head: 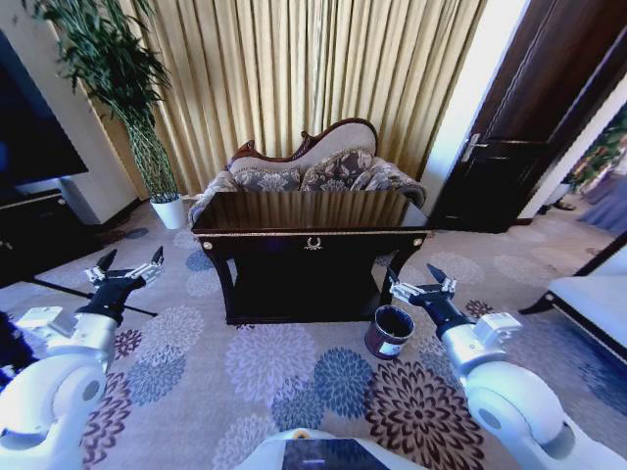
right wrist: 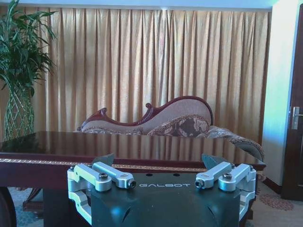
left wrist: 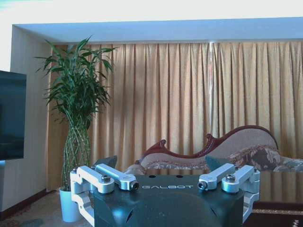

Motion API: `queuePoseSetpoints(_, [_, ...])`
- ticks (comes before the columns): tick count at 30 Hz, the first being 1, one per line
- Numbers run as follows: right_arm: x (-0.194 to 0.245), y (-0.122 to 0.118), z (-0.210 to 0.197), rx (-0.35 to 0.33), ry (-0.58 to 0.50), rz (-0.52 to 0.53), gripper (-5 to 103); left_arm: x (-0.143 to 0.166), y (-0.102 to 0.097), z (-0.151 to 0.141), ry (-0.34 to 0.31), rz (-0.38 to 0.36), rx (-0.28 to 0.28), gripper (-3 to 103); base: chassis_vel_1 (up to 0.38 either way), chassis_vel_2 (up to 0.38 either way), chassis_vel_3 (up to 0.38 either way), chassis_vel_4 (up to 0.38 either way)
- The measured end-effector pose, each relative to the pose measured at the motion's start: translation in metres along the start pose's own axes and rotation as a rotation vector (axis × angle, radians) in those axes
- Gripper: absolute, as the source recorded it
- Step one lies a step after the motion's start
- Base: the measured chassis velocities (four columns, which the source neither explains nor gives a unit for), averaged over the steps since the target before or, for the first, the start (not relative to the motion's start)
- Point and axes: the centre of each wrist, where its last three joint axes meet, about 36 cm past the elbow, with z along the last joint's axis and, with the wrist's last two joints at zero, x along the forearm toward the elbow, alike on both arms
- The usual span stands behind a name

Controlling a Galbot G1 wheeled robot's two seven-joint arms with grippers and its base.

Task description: Move to the front of the table and place the trash on the table into the trash bin.

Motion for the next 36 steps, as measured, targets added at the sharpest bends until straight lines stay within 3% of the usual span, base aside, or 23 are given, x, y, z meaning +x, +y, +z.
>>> queuePoseSetpoints(36, [0.002,-0.0018,0.0004,0.0,-0.015,0.014,100,0.0016,-0.0001,-0.0007,-0.005,-0.002,0.002,100,0.159,-0.162,-0.156,0.168])
